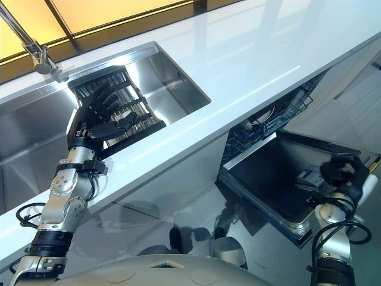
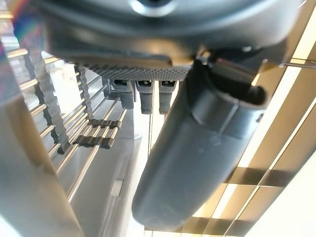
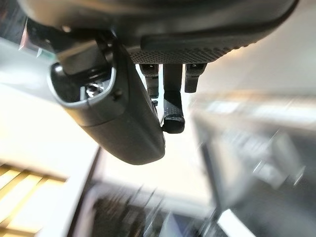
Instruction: Pick up plates and place into dishwasher.
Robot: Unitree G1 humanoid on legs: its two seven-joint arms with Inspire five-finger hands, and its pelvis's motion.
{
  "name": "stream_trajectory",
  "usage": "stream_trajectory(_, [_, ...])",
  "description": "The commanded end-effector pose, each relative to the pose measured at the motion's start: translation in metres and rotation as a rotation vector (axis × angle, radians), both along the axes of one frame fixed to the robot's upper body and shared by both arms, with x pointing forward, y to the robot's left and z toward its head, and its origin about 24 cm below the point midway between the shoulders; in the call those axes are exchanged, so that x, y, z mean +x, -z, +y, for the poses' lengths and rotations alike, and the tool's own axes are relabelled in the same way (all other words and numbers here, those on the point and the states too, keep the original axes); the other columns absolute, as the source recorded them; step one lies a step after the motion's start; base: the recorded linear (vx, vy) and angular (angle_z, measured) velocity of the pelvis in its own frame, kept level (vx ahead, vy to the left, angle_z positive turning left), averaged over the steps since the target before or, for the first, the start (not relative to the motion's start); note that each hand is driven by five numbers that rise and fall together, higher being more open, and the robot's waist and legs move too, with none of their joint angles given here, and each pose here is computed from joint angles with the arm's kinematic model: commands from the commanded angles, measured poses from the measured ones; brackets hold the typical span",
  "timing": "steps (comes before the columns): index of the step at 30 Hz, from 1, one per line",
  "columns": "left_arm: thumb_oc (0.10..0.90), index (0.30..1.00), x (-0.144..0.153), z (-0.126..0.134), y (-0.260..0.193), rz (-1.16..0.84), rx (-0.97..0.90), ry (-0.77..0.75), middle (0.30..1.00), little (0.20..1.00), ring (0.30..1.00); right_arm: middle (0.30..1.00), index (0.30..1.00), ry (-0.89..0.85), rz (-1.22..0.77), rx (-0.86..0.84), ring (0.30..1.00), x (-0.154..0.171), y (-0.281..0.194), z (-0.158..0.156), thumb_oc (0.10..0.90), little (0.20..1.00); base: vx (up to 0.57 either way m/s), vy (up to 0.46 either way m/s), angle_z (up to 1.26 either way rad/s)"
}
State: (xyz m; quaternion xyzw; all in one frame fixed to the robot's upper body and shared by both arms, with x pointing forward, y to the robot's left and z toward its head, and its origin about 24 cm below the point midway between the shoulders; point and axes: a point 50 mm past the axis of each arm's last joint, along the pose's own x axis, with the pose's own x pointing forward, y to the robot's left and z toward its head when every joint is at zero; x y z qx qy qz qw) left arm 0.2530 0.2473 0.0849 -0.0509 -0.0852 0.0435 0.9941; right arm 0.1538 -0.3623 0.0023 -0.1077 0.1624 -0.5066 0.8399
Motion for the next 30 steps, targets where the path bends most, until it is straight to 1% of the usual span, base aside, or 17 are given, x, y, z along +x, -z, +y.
stream_trajectory(1, [0.8, 0.9, 0.007, 0.015, -0.033, -0.184, 0.044, -0.012, 0.9, 0.9, 0.9, 0.9, 0.9, 0.235, -0.029, -0.084, 0.9, -0.027, -0.012, -0.043, 0.8, 0.9, -0.04, -0.082, -0.01])
stream_trajectory(4, [0.8, 0.9, 0.011, 0.013, -0.037, -0.187, 0.052, 0.001, 0.9, 0.9, 0.9, 0.9, 0.9, 0.371, 0.044, 0.066, 0.9, -0.057, 0.021, -0.047, 0.8, 0.9, -0.03, -0.077, -0.02])
stream_trajectory(7, [0.8, 0.9, 0.014, 0.011, -0.04, -0.189, 0.057, 0.01, 0.9, 0.9, 0.9, 0.9, 0.9, 0.46, 0.137, 0.182, 0.9, -0.08, 0.049, -0.04, 0.8, 0.9, -0.03, -0.083, -0.01])
stream_trajectory(8, [0.8, 0.9, 0.014, 0.01, -0.041, -0.189, 0.06, 0.011, 0.9, 0.9, 0.9, 0.9, 0.9, 0.479, 0.164, 0.207, 0.9, -0.085, 0.054, -0.037, 0.8, 0.9, -0.03, -0.104, -0.02])
stream_trajectory(9, [0.8, 0.9, 0.015, 0.008, -0.042, -0.191, 0.063, 0.015, 0.9, 0.9, 0.9, 0.9, 0.9, 0.521, 0.202, 0.267, 0.9, -0.095, 0.069, -0.028, 0.8, 0.9, -0.03, -0.098, -0.02])
stream_trajectory(10, [0.8, 0.9, 0.015, 0.007, -0.042, -0.192, 0.065, 0.017, 0.9, 0.9, 0.9, 0.9, 0.9, 0.539, 0.21, 0.29, 0.9, -0.099, 0.074, -0.025, 0.8, 0.9, -0.05, -0.104, 0.0])
stream_trajectory(12, [0.8, 0.9, 0.017, 0.005, -0.043, -0.195, 0.072, 0.028, 0.9, 0.9, 0.9, 0.9, 0.9, 0.596, 0.224, 0.393, 0.9, -0.111, 0.09, -0.014, 0.8, 0.9, -0.04, -0.09, 0.03])
stream_trajectory(17, [0.8, 0.9, 0.022, 0.0, -0.049, -0.195, 0.091, 0.045, 0.9, 0.9, 0.9, 0.9, 0.9, 0.602, 0.283, 0.529, 0.9, -0.124, 0.112, 0.003, 0.8, 0.9, -0.03, -0.1, 0.05])
stream_trajectory(18, [0.8, 0.9, 0.024, -0.002, -0.051, -0.201, 0.097, 0.05, 0.9, 0.9, 0.9, 0.9, 0.9, 0.586, 0.314, 0.582, 0.9, -0.126, 0.119, 0.009, 0.8, 0.9, -0.07, -0.11, 0.09])
stream_trajectory(19, [0.8, 0.9, 0.025, -0.003, -0.052, -0.204, 0.1, 0.053, 0.9, 0.9, 0.9, 0.9, 0.9, 0.565, 0.352, 0.601, 0.9, -0.127, 0.122, 0.012, 0.8, 0.9, -0.08, -0.123, 0.13])
stream_trajectory(21, [0.8, 0.9, 0.027, -0.007, -0.056, -0.214, 0.104, 0.062, 0.9, 0.9, 0.9, 0.9, 0.9, 0.477, 0.454, 0.569, 0.9, -0.125, 0.123, 0.011, 0.8, 0.9, -0.07, -0.091, 0.11])
stream_trajectory(24, [0.8, 0.9, 0.028, -0.01, -0.064, -0.236, 0.107, 0.072, 0.9, 0.9, 0.9, 0.9, 0.9, 0.294, 0.601, 0.432, 0.9, -0.104, 0.116, 0.004, 0.8, 0.9, -0.09, -0.089, 0.08])
stream_trajectory(26, [0.8, 0.9, 0.03, -0.013, -0.069, -0.257, 0.11, 0.079, 0.9, 0.9, 0.9, 0.9, 0.9, 0.229, 0.574, 0.412, 0.9, -0.083, 0.112, 0.002, 0.8, 0.9, -0.1, -0.077, 0.06])
stream_trajectory(27, [0.8, 0.9, 0.03, -0.014, -0.07, -0.259, 0.111, 0.08, 0.9, 0.9, 0.9, 0.9, 0.9, 0.222, 0.568, 0.412, 0.9, -0.081, 0.111, 0.002, 0.8, 0.9, -0.13, -0.072, 0.12])
stream_trajectory(28, [0.8, 0.9, 0.032, -0.017, -0.073, -0.275, 0.113, 0.089, 0.9, 0.9, 0.9, 0.9, 0.9, 0.189, 0.514, 0.393, 0.9, -0.062, 0.107, 0.003, 0.8, 0.9, -0.11, -0.06, 0.16])
stream_trajectory(30, [0.8, 0.9, 0.033, -0.019, -0.076, -0.29, 0.114, 0.093, 0.9, 0.9, 0.9, 0.9, 0.9, 0.145, 0.44, 0.35, 0.9, -0.041, 0.1, 0.003, 0.8, 0.9, -0.1, -0.061, 0.1])
